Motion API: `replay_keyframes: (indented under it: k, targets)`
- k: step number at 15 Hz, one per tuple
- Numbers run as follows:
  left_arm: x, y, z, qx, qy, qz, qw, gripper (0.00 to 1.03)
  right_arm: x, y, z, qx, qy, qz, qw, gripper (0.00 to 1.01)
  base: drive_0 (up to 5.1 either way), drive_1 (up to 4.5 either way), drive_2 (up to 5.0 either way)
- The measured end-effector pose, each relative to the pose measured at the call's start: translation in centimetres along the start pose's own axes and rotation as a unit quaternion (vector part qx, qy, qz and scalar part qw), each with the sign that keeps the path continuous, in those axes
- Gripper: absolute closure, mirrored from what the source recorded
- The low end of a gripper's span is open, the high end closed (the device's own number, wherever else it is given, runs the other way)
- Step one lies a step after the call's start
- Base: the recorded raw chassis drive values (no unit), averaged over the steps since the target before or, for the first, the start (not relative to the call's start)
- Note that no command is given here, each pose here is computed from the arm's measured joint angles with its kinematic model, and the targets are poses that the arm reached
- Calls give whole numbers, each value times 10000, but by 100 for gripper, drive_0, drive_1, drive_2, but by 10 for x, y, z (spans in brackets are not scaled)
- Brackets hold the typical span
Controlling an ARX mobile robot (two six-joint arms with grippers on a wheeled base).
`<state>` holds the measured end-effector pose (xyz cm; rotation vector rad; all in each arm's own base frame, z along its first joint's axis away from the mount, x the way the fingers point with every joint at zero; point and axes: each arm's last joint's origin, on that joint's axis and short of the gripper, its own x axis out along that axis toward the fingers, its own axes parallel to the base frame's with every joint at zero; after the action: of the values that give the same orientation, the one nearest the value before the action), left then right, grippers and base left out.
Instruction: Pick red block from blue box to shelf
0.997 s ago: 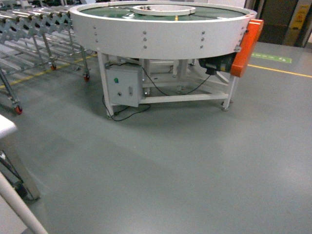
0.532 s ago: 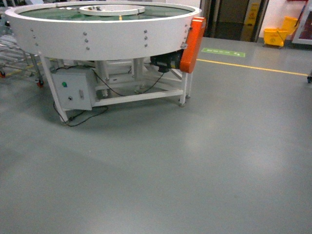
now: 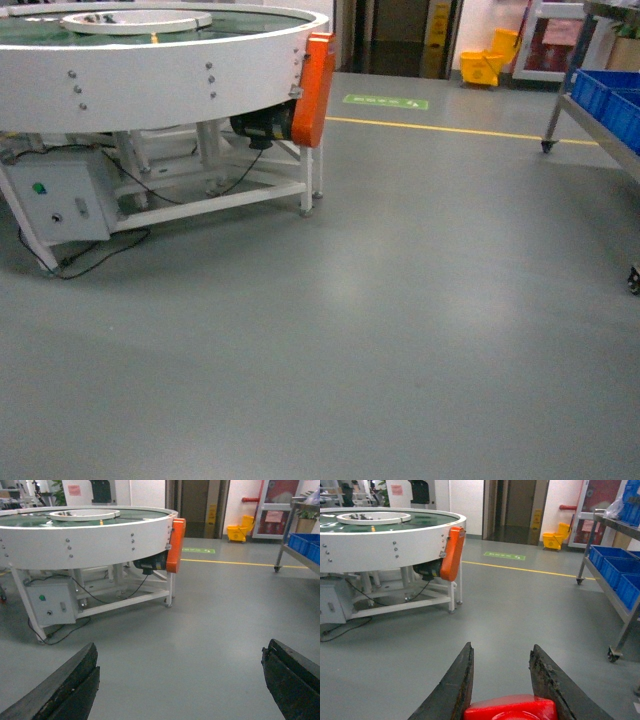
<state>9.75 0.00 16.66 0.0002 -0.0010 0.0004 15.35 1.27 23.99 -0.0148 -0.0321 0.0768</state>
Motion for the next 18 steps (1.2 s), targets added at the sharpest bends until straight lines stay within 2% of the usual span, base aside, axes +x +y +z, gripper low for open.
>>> replay_keyframes:
  k: [4, 18]
  targets:
    - [0, 0, 0, 0, 2, 0, 10000, 5, 0, 0, 0, 0, 0, 0, 10000, 74, -163, -163, -163]
    - [0, 0, 0, 0, -2, 0, 10000, 5, -1, 0, 1, 0, -21, 19, 10000, 74, -164, 261, -588]
